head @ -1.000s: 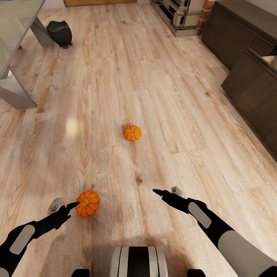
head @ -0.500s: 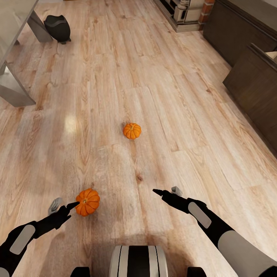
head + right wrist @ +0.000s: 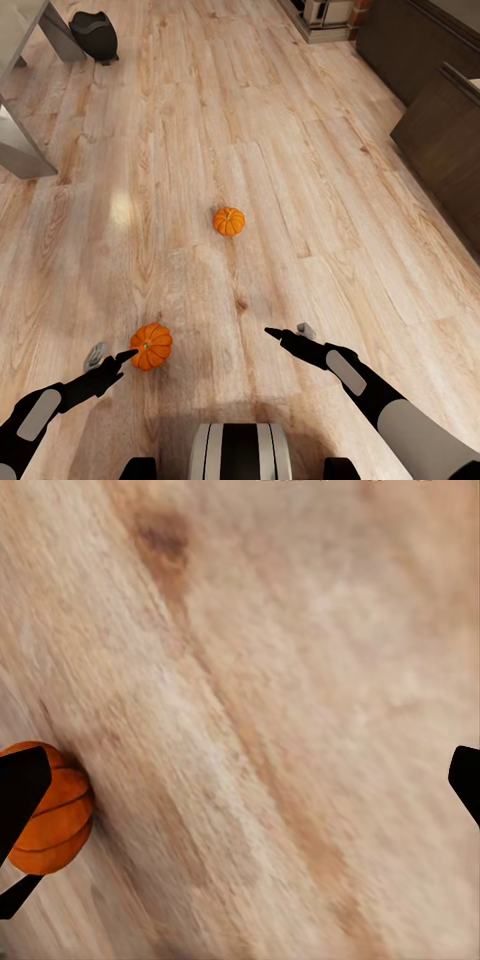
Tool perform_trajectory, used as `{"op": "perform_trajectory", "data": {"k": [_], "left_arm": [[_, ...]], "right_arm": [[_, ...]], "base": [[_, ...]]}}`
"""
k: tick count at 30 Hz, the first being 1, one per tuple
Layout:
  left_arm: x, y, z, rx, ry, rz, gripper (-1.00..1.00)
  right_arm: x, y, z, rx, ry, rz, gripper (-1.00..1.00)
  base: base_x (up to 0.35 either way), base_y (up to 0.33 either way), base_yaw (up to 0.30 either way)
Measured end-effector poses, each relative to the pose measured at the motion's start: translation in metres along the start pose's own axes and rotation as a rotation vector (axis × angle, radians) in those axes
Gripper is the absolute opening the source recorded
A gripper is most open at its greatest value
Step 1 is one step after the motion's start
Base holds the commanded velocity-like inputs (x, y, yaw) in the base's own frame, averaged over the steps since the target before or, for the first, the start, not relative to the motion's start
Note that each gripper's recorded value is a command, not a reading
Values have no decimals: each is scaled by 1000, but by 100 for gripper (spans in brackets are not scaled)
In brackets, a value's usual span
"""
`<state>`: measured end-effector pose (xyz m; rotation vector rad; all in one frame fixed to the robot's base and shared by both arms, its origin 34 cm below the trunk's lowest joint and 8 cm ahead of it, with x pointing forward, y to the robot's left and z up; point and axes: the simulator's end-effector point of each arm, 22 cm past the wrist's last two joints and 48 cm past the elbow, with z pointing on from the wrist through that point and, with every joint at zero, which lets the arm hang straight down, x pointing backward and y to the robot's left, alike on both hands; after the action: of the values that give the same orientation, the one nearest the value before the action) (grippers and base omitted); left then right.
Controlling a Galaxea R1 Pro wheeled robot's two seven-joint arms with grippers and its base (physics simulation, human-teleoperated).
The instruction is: Place each of the two pumpkins and all three candles from the living room inside a cabinet in the living room (use any cabinet), then make sure every cabinet is closed, and position the cauldron so it is next to a table in the living room.
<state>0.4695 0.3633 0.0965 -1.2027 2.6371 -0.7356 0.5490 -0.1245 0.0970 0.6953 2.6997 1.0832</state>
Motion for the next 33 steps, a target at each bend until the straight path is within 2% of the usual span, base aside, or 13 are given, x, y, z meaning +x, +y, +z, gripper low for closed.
{"op": "perform_trajectory", "data": {"k": [7, 28, 33], "left_arm": [[5, 9, 5, -14, 12, -8, 100], [5, 9, 5, -15, 11, -7, 100], [5, 9, 5, -14, 12, -8, 100]], "right_arm": [[7, -10, 5, 10, 12, 11, 100], [7, -10, 5, 11, 12, 9, 100], [6, -10, 5, 11, 11, 9, 100]], "base": [[0, 0, 0], [0, -1, 0], [36, -121, 0]]}}
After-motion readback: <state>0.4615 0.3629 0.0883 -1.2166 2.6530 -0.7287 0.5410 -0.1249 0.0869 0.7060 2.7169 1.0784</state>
